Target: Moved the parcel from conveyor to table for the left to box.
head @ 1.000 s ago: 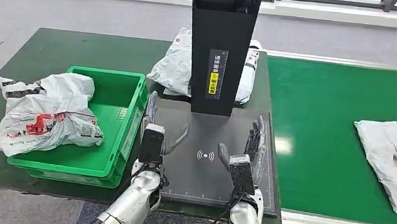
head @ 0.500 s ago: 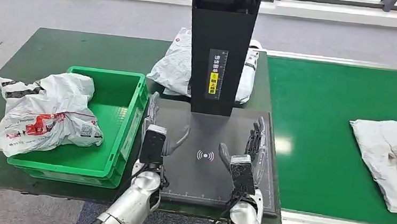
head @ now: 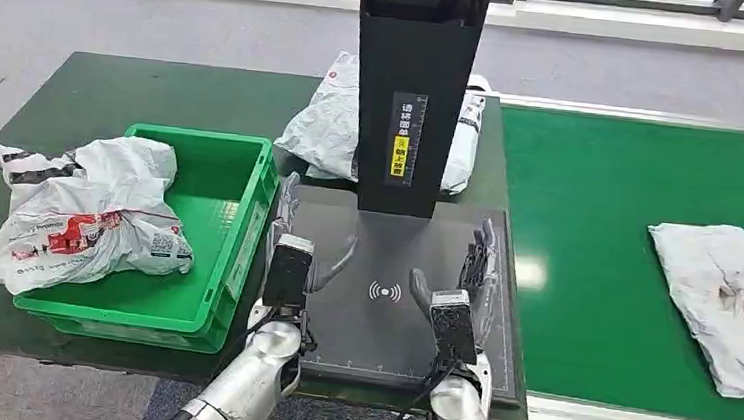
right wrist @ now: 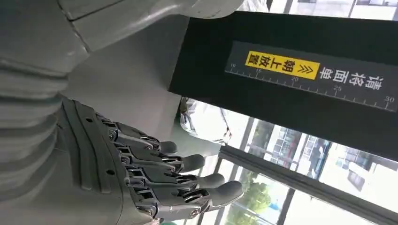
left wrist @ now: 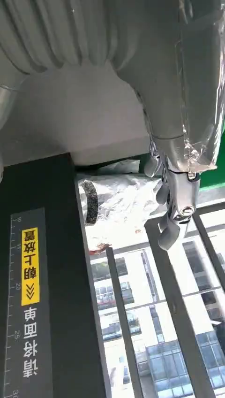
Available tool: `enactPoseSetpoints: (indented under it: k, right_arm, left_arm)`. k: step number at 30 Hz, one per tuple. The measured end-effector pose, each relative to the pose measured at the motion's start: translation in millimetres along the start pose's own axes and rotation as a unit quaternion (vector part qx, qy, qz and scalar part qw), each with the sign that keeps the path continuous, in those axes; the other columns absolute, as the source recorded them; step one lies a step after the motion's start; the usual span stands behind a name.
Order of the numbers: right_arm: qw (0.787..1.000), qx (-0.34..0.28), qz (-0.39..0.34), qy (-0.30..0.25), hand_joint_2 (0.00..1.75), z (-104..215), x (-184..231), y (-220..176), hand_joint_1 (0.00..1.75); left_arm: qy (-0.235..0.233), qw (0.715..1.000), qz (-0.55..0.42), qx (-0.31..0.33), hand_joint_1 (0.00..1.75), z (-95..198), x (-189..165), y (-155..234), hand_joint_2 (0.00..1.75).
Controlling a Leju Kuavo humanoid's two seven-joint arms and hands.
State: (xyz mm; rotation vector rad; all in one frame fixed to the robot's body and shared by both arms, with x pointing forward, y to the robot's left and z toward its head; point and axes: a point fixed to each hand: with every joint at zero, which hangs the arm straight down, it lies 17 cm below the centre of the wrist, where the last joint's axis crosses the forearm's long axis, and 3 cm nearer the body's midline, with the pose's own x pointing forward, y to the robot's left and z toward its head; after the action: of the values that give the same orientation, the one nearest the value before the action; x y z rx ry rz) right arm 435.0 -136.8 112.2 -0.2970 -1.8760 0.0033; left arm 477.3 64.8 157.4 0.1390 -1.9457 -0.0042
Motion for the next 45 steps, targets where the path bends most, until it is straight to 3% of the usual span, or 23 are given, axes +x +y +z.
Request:
enactPoseSetpoints:
  k: [6, 13, 16, 19, 22, 26, 32, 37, 40, 45]
  right_arm:
    - [1.000, -0.014, 0.026, -0.006, 1.75, -2.5, -1.2, -9.2, 0.00]
    - [0.986, 0.001, 0.159, -0.044, 1.75, -14.5, -14.6, -31.2, 0.00]
    - [0.960, 0.016, 0.270, -0.072, 1.75, -28.0, -21.5, -49.8, 0.00]
    - [0.924, 0.003, 0.374, -0.076, 1.75, -45.4, -35.0, -93.8, 0.00]
    - [0.905, -0.029, 0.424, -0.037, 1.75, -53.2, -53.3, -140.4, 0.00]
    - [0.853, -0.054, 0.516, 0.056, 1.75, -50.9, -86.2, -195.5, 0.00]
    - [0.822, -0.097, 0.546, 0.128, 1.75, -41.9, -104.0, -246.7, 0.00]
    - [0.771, -0.166, 0.556, 0.262, 1.75, -16.2, -135.8, -313.8, 0.00]
    - [0.751, -0.147, 0.579, 0.281, 1.75, -10.1, -151.7, -324.6, 0.00]
    - [0.741, -0.123, 0.596, 0.285, 1.75, -5.3, -163.7, -328.8, 0.00]
  left_arm:
    - [-0.004, 1.000, -0.006, -0.003, 0.00, 0.1, 0.6, -0.2, 1.75]
    - [-0.008, 1.000, -0.018, -0.005, 0.00, -0.9, -2.5, 5.9, 1.75]
    - [-0.006, 1.000, -0.013, -0.009, 0.00, -1.2, -4.0, 6.1, 1.75]
    - [-0.002, 1.000, -0.008, -0.012, 0.00, -1.1, -6.5, 7.1, 1.75]
    - [-0.001, 1.000, -0.007, -0.010, 0.00, -1.7, -7.4, 8.9, 1.75]
    - [0.000, 1.000, -0.005, -0.010, 0.00, -1.9, -7.9, 9.4, 1.75]
    - [0.002, 1.000, -0.006, -0.009, 0.00, -1.8, -9.5, 10.5, 1.75]
    - [0.004, 1.000, -0.006, -0.006, 0.00, -2.2, -11.1, 12.7, 1.75]
    - [0.005, 1.000, -0.005, -0.007, 0.00, -2.0, -11.4, 12.4, 1.75]
    - [0.007, 1.000, -0.006, -0.007, 0.00, -1.4, -12.9, 12.7, 1.75]
